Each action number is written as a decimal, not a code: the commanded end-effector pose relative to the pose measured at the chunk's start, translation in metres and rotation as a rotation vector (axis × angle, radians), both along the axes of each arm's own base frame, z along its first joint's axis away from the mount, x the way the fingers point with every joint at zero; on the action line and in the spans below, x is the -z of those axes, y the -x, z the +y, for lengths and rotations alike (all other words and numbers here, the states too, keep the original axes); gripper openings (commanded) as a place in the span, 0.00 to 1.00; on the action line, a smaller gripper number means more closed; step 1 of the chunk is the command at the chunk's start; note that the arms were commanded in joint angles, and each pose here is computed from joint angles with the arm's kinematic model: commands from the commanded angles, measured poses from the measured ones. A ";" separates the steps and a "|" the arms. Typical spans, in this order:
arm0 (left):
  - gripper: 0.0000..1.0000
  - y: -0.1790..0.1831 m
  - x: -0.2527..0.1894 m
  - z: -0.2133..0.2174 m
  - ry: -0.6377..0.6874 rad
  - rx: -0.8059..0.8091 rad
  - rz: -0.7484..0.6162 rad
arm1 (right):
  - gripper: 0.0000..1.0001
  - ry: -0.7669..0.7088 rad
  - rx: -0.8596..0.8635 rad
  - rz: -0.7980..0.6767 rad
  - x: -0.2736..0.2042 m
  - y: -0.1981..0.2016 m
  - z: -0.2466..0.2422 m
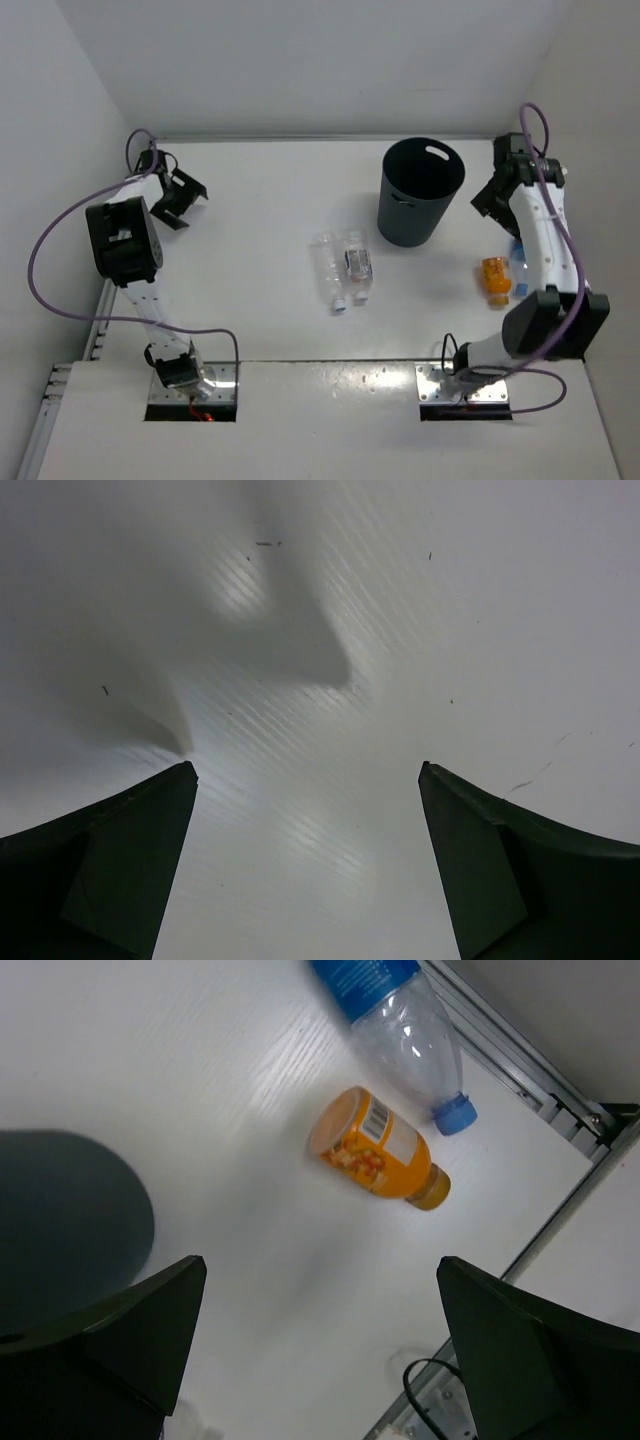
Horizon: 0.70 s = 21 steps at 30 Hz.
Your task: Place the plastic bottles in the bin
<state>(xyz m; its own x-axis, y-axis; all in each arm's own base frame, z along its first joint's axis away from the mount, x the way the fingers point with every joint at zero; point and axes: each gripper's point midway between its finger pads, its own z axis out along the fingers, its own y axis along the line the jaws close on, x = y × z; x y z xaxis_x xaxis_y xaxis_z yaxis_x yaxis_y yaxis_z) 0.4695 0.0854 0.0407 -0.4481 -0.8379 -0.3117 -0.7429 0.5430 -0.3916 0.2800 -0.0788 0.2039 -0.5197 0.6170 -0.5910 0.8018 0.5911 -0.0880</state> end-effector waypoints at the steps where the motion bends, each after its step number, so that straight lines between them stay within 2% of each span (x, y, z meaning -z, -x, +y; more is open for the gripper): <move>1: 1.00 -0.008 -0.012 -0.022 0.058 0.030 -0.012 | 1.00 -0.121 0.002 0.070 0.022 -0.017 -0.017; 3: 1.00 -0.015 -0.016 -0.027 0.063 0.045 -0.027 | 0.98 -0.179 0.012 0.058 0.028 -0.024 -0.025; 6: 1.00 -0.022 -0.020 -0.030 0.059 0.055 -0.041 | 0.98 -0.189 0.028 0.040 0.032 -0.027 -0.039; 13: 1.00 -0.025 -0.025 -0.029 0.052 0.063 -0.048 | 1.00 -0.315 0.143 0.105 0.080 -0.015 -0.084; 15: 1.00 -0.025 -0.025 -0.029 0.052 0.063 -0.048 | 0.96 -0.345 0.179 0.146 0.096 -0.008 -0.095; 18: 1.00 -0.021 -0.021 -0.032 0.060 0.076 -0.039 | 0.92 -0.350 0.241 0.234 0.115 0.006 -0.110; 21: 1.00 -0.015 -0.017 -0.033 0.058 0.085 -0.025 | 0.91 -0.316 0.287 0.244 0.118 0.015 -0.127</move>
